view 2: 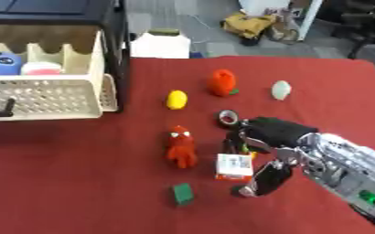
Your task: Pick up objects from table and place into drawer.
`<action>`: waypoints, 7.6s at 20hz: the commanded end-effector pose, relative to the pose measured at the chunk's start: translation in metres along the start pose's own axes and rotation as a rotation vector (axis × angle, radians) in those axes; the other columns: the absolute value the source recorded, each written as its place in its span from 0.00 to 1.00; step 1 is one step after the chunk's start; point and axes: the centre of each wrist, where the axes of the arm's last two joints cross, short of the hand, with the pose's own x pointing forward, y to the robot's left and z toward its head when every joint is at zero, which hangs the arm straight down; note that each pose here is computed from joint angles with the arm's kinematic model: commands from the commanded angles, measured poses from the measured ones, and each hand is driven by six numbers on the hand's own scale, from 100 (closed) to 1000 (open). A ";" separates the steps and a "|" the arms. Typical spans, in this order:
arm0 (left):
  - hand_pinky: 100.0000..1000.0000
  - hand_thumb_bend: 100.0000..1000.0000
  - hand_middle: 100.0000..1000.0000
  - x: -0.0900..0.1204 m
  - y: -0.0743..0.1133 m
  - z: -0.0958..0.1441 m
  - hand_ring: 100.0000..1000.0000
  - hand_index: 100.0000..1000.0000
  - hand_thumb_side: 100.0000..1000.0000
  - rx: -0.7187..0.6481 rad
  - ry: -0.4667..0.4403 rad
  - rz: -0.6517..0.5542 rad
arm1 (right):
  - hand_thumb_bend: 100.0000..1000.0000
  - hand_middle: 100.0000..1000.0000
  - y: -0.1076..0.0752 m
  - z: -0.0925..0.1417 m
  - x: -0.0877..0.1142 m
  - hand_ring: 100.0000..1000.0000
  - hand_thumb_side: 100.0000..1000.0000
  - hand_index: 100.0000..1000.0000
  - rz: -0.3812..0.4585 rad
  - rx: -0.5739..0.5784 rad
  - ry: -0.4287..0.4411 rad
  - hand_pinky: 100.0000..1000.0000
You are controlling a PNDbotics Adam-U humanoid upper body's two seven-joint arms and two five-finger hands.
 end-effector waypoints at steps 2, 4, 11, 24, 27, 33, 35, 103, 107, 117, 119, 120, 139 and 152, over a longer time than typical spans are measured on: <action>0.39 0.00 0.30 0.005 0.004 -0.004 0.24 0.76 1.00 0.000 -0.026 -0.010 | 0.43 0.48 -0.005 0.002 0.003 0.67 0.21 0.70 0.023 -0.009 0.015 0.60; 0.40 0.00 0.30 0.005 0.004 -0.004 0.24 0.76 1.00 -0.001 -0.026 -0.009 | 0.44 0.48 -0.004 0.000 0.004 0.66 0.21 0.71 0.015 -0.007 0.020 0.59; 0.39 0.00 0.30 0.005 0.003 -0.004 0.24 0.76 1.00 -0.002 -0.026 -0.007 | 0.42 0.49 0.000 -0.006 0.004 0.67 0.21 0.71 0.011 -0.003 0.033 0.60; 0.39 0.00 0.30 0.005 0.004 -0.004 0.24 0.75 1.00 -0.006 -0.027 -0.007 | 0.41 0.50 0.007 -0.008 0.007 0.68 0.24 0.72 0.047 -0.029 0.065 0.60; 0.39 0.00 0.30 0.005 0.003 -0.003 0.24 0.75 1.00 -0.009 -0.024 -0.008 | 0.41 0.50 0.007 -0.008 0.009 0.68 0.25 0.73 0.050 -0.043 0.068 0.61; 0.39 0.00 0.30 0.004 0.004 -0.002 0.24 0.75 1.00 -0.013 -0.021 -0.011 | 0.41 0.51 0.000 -0.003 0.008 0.69 0.28 0.74 0.074 -0.103 0.093 0.61; 0.39 0.00 0.30 0.004 0.004 -0.002 0.24 0.75 1.00 -0.013 -0.020 -0.011 | 0.41 0.50 -0.002 -0.001 0.007 0.69 0.28 0.75 0.082 -0.116 0.106 0.62; 0.38 0.00 0.31 0.004 0.003 -0.002 0.25 0.75 1.00 -0.047 -0.021 -0.009 | 0.38 0.66 -0.026 0.008 -0.007 0.76 0.33 0.79 0.116 -0.127 0.134 0.67; 0.38 0.00 0.31 0.004 0.003 -0.002 0.25 0.75 1.00 -0.050 -0.021 -0.012 | 0.42 0.65 -0.036 0.012 -0.012 0.75 0.36 0.80 0.107 -0.177 0.164 0.67; 0.38 0.00 0.31 0.004 0.002 -0.002 0.25 0.75 1.00 -0.058 -0.023 -0.013 | 0.42 0.64 -0.050 0.019 -0.023 0.74 0.39 0.80 0.035 -0.265 0.241 0.66; 0.38 0.00 0.31 0.004 0.002 -0.002 0.25 0.75 1.00 -0.059 -0.025 -0.014 | 0.42 0.64 -0.049 0.018 -0.028 0.74 0.39 0.80 0.023 -0.269 0.270 0.66; 0.38 0.00 0.31 0.004 0.002 -0.002 0.25 0.75 1.00 -0.059 -0.025 -0.014 | 0.42 0.63 -0.049 0.017 -0.031 0.74 0.39 0.80 0.016 -0.271 0.283 0.66; 0.38 0.00 0.31 0.005 0.003 -0.004 0.25 0.75 1.00 -0.057 -0.034 -0.015 | 0.44 0.65 -0.031 0.006 -0.053 0.75 0.33 0.81 -0.050 -0.165 0.312 0.66; 0.38 0.00 0.31 0.006 0.002 -0.005 0.25 0.75 1.00 -0.058 -0.037 -0.013 | 0.39 0.67 -0.015 0.003 -0.059 0.76 0.30 0.82 -0.045 -0.076 0.326 0.67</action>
